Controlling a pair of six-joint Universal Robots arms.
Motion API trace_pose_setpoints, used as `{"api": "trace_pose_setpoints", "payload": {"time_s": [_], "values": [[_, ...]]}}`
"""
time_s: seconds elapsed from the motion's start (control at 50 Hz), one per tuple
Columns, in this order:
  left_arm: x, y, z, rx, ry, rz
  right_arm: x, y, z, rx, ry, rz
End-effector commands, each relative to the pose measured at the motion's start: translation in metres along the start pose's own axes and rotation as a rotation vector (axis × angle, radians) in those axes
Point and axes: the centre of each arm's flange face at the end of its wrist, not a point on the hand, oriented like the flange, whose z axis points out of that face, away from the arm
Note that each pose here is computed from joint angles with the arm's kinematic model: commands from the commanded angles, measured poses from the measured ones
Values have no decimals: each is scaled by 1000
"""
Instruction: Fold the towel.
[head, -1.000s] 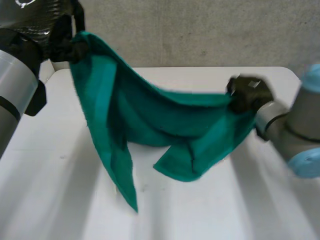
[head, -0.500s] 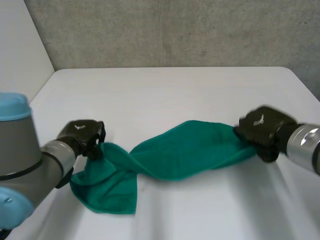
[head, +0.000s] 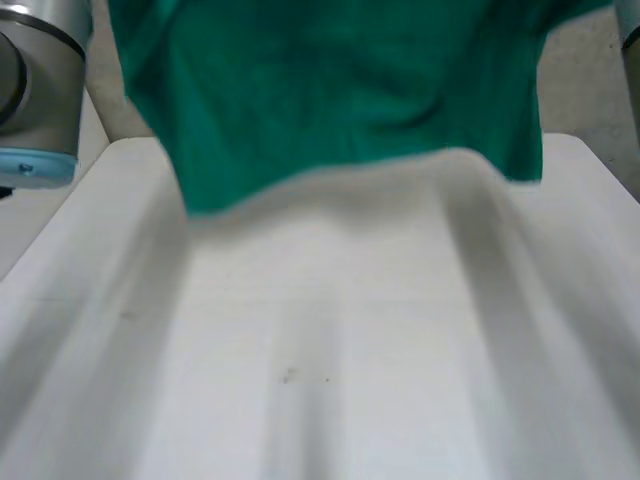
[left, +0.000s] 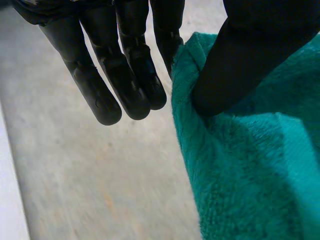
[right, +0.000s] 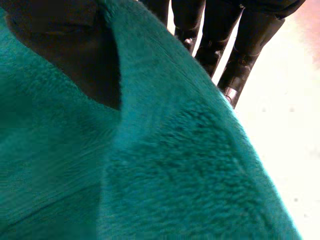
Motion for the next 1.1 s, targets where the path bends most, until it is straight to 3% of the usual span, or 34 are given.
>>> {"api": "trace_pose_setpoints", "payload": {"time_s": [0.02, 0.12, 0.36, 0.52, 0.72, 0.8, 0.94, 1.1], "values": [[0, 29, -32, -132, 17, 6, -20, 29, -45, -186, -128, 20], [-5, 89, -89, -399, 37, 22, -41, 64, -85, -396, -256, 40], [10, 175, -204, -827, 151, -8, -100, 154, -187, -806, -541, 130], [-1, 181, -215, -882, 121, -1, -102, 167, -201, -878, -545, 152], [-6, 172, -215, -892, 112, 0, -66, 188, -202, -1022, -278, 442], [-7, 173, -216, -898, 110, 0, -55, 187, -205, -1032, -240, 448], [-5, 174, -226, -928, 117, -4, -52, 181, -217, -1040, -277, 400], [4, 171, -239, -970, 148, -18, -64, 176, -233, -1012, -454, 331]]}}
